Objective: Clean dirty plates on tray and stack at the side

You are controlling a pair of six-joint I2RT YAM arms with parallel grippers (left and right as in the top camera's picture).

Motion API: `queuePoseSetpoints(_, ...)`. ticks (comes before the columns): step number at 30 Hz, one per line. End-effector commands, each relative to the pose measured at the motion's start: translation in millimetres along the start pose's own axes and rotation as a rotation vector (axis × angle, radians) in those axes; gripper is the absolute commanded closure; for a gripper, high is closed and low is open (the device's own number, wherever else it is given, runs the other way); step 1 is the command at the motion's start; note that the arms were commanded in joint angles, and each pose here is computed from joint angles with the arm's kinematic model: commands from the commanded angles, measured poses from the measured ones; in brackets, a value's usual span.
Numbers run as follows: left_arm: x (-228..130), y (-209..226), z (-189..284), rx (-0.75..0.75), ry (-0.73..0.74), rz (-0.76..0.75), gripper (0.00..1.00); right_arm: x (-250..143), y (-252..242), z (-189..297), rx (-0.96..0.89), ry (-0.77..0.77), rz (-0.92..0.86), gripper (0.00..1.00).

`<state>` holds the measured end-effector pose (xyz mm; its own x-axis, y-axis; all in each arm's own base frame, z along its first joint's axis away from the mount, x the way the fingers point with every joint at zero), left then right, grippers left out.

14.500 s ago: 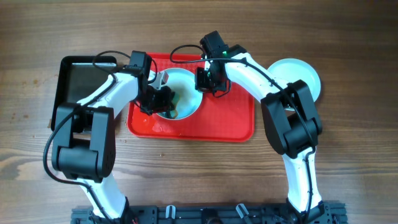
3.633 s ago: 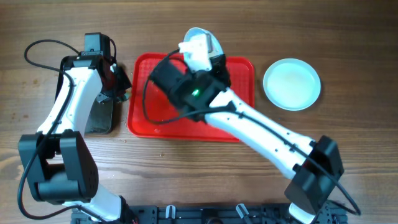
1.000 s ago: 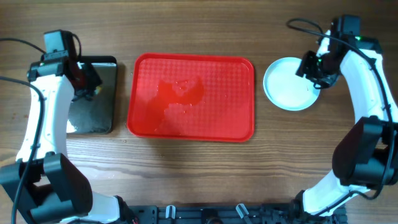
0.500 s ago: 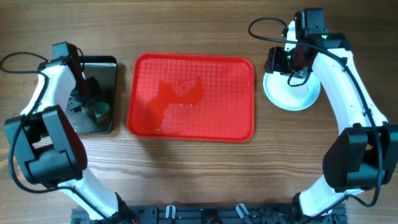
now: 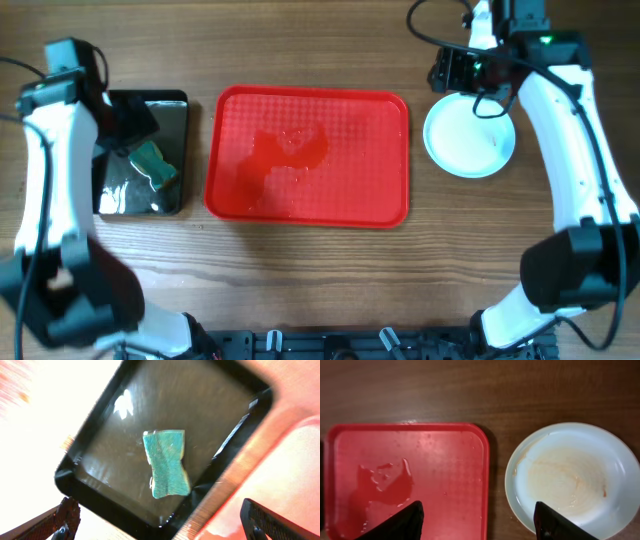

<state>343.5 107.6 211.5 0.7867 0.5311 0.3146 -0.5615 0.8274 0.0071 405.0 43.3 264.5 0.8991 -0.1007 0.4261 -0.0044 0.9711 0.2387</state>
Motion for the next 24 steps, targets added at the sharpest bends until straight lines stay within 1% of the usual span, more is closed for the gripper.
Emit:
queuePoseSetpoints(1, 3.4, 3.8, 36.7, -0.03, -0.098, 0.04, 0.0, 10.4, 15.4, 73.9, 0.014, -0.175, 0.046, 0.28)
queuePoseSetpoints(2, 3.2, 4.1, 38.7, -0.031, -0.103, 0.041, 0.0, 7.9, 17.8, 97.8, 0.004, -0.231, 0.054, 0.27)
queuePoseSetpoints(3, 3.2, 4.1, 38.7, -0.031, -0.103, 0.041, 0.0, 5.1, 19.0, 115.0, -0.005, -0.274, 0.059, 0.23)
queuePoseSetpoints(4, 3.3, 4.0, 38.3, -0.031, -0.103, 0.041, 0.0, 0.5, 21.0, 136.0, -0.009, -0.325, 0.066, 0.04)
queuePoseSetpoints(5, 3.3, 4.0, 38.3, -0.031, -0.103, 0.041, 0.0, -4.2, 23.1, 153.6, -0.008, -0.369, 0.072, 0.01)
queuePoseSetpoints(6, 3.3, 4.0, 38.3, -0.031, -0.103, 0.041, 0.0, -12.7, 26.8, 178.1, 0.003, -0.428, 0.079, 0.0)
queuePoseSetpoints(9, 3.3, 4.0, 38.3, -0.031, -0.103, 0.041, 0.0, -33.6, 32.9, 225.4, 0.029, -0.547, 0.07, 0.01)
queuePoseSetpoints(14, 3.3, 4.0, 38.3, -0.031, -0.103, 0.041, 0.0, -59.0, 37.4, 268.2, 0.047, -0.66, 0.09, 0.0)
queuePoseSetpoints(17, 3.3, 4.0, 38.3, -0.031, -0.103, 0.041, 0.0, -65.7, 34.2, 274.7, 0.006, -0.674, 0.12, 0.01)
queuePoseSetpoints(20, 3.2, 4.0, 38.3, -0.031, -0.102, 0.041, 0.0, -71.0, 32.8, 270.6, 0.004, -0.638, 0.11, 0.01)
queuePoseSetpoints(24, 3.2, 4.0, 38.3, -0.031, -0.102, 0.041, 0.0, -63.2, 29.5, 260.4, -0.016, -0.64, 0.101, 0.0)
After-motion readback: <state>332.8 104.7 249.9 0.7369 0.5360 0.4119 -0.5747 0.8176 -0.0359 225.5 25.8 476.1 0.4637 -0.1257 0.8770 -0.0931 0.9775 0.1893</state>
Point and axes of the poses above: each gripper's point midway between its finger pads, its own z axis back along the fingers, its own y axis along the line the jaws close on, x = y × z, the point moved 6 cm from there along z, back along the fingers, and after that the axes turned 1 degree about z, right-handed, at the moved point
